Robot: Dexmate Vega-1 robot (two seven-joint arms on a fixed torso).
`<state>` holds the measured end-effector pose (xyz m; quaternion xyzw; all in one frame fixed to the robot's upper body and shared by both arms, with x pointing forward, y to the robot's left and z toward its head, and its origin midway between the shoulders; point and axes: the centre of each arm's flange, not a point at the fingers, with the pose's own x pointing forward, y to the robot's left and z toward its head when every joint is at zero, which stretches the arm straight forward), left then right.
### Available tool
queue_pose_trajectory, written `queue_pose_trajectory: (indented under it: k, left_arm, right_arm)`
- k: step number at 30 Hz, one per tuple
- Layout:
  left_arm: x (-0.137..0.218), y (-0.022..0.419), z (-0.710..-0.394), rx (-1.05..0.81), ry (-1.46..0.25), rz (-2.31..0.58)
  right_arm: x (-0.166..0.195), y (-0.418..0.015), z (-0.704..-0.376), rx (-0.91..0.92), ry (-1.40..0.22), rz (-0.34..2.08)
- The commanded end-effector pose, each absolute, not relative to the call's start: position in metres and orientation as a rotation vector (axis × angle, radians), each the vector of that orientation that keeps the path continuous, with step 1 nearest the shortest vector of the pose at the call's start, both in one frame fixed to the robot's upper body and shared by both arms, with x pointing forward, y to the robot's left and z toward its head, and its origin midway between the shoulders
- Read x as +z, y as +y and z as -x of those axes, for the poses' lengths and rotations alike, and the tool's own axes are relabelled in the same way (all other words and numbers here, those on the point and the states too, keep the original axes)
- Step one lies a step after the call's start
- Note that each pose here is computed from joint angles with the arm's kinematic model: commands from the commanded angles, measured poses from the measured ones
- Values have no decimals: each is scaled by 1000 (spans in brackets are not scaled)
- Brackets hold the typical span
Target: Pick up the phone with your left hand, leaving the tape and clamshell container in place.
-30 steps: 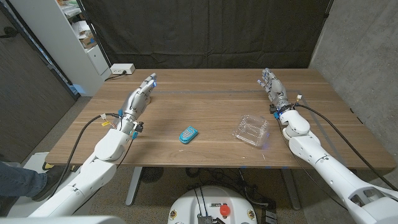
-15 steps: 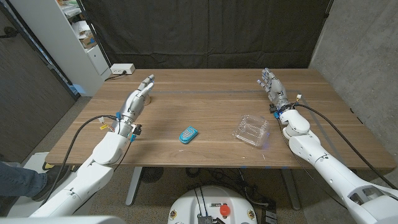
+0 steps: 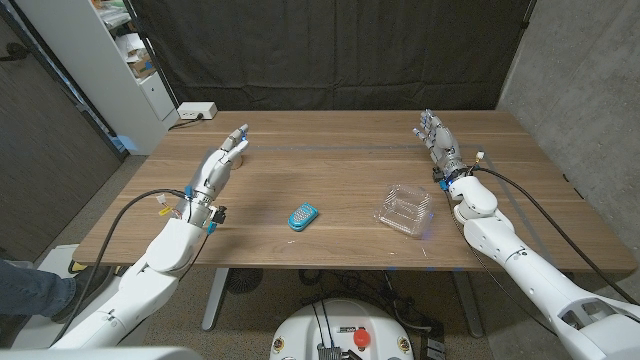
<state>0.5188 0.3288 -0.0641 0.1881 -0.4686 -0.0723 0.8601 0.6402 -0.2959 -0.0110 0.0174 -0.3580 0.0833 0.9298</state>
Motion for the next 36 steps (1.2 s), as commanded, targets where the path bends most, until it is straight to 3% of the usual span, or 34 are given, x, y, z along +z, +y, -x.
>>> queue_pose_trajectory:
  k: [1,36]
  left_arm:
    - [-66,322,-509,-160,-1019,-461]
    - [-59,301,-477,-101,-1169,-715]
  right_arm:
    - [-13,-293,-639,173,-734,-39]
    - [-18,-298,-638,163,-760,-57]
